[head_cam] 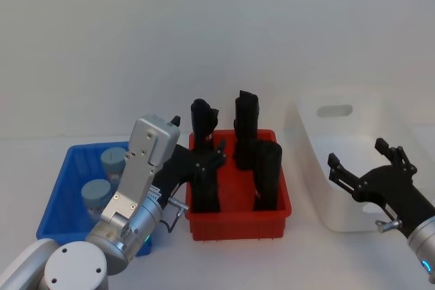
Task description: Pick the cotton swabs from the blue box and place them into the white box.
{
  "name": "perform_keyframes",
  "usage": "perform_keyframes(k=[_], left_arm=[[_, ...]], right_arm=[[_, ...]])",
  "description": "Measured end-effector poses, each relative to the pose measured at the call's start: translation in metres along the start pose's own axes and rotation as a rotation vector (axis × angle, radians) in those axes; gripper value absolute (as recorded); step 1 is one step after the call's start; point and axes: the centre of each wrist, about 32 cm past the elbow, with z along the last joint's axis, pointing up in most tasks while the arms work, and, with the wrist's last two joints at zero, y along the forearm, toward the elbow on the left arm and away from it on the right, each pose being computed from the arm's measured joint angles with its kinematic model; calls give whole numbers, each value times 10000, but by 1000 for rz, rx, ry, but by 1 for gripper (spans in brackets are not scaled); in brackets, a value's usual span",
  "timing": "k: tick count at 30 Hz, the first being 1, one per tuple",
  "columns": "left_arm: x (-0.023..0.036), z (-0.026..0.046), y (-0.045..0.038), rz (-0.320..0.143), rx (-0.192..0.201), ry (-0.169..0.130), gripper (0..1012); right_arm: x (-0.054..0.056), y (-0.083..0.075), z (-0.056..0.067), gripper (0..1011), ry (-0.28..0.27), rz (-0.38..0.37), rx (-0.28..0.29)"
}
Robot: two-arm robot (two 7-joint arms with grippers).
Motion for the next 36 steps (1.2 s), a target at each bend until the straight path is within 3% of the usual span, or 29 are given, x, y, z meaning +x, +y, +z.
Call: perform_keyframes(k=[9, 23, 36], left_arm=[[0, 0, 0, 0, 0, 0, 1004], [0, 0, 0, 0, 0, 0, 1004], [0, 0, 0, 0, 0, 0, 1004]], right_arm=[[21, 20, 18, 1001, -1, 47, -17], [102, 90, 167, 1002, 23, 150, -112], [16, 331, 233, 1002, 76, 183, -174]])
